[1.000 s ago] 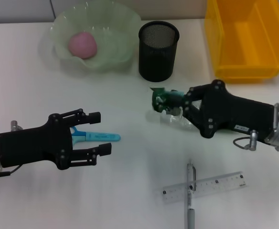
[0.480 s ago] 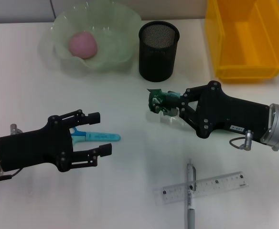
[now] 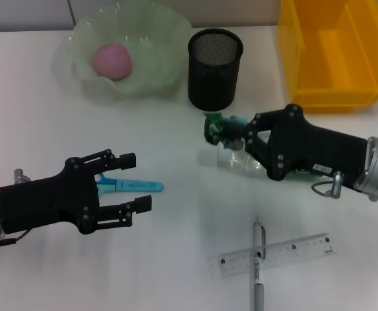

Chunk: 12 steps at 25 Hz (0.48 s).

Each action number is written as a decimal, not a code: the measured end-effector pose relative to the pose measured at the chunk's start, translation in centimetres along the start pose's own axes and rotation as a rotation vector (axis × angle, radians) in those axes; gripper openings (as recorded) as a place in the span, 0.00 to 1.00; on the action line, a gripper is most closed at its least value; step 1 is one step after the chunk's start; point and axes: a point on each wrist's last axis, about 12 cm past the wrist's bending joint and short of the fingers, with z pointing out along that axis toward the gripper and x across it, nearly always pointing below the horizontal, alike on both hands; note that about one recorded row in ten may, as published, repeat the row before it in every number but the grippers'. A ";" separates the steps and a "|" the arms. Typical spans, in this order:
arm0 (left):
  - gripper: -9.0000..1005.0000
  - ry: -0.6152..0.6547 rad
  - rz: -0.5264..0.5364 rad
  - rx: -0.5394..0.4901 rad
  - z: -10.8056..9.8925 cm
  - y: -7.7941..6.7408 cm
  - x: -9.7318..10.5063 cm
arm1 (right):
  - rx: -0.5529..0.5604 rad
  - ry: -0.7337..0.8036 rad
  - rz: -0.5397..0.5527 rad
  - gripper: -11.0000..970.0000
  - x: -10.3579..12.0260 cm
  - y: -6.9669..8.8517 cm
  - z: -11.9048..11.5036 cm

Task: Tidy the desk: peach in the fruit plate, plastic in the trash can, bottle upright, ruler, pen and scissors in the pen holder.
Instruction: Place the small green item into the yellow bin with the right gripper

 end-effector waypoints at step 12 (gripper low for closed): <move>0.83 -0.004 -0.001 0.002 0.1 -0.1 0.0 | 0.477 -0.109 -0.013 0.01 0.6 -3.1 -1.1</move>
